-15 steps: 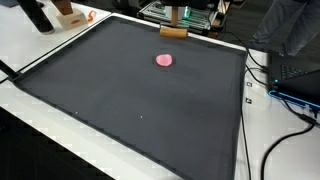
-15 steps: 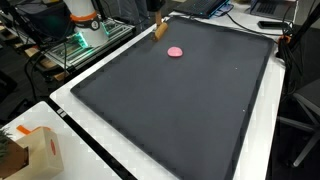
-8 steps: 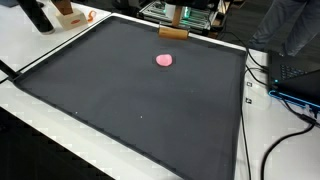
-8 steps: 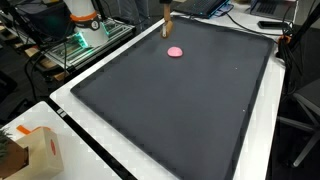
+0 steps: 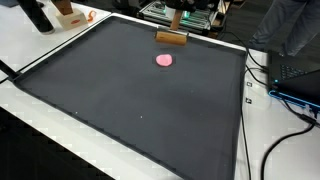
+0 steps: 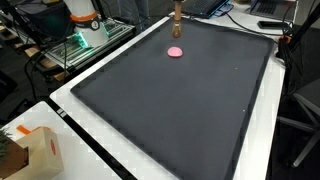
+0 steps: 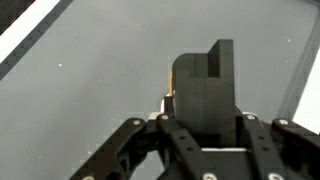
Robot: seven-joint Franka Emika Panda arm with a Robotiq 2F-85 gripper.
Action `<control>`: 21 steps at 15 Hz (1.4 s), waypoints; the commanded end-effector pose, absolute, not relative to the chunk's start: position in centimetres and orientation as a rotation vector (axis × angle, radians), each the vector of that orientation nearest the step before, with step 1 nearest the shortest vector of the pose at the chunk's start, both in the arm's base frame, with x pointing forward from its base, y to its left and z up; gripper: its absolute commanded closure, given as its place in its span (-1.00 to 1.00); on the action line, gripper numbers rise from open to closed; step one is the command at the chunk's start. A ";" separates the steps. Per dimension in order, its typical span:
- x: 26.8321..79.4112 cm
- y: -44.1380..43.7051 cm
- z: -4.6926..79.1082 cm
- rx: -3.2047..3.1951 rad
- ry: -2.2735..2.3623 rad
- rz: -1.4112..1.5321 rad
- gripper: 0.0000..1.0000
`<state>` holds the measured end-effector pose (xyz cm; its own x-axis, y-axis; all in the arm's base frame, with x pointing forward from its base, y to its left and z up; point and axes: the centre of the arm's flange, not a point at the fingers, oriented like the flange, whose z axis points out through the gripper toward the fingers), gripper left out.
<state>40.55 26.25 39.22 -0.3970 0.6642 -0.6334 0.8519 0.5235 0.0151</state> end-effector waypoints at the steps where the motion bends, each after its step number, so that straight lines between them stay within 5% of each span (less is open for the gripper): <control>1: 41.9 26.8 39.7 1.208 2.156 -0.430 0.53; 10: 43.8 26.8 40.1 1.288 2.144 -0.377 0.53; 11: 43.2 26.9 39.6 1.273 2.165 -0.391 0.03; 18: 43.7 26.8 39.9 1.287 2.158 -0.383 0.03; 19: 43.7 26.8 39.8 1.287 2.158 -0.383 0.53; 21: 43.4 25.9 39.1 1.315 2.180 -0.364 0.53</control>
<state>43.67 26.82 39.71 -0.3584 0.7028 -0.6145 0.8712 0.4884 0.0505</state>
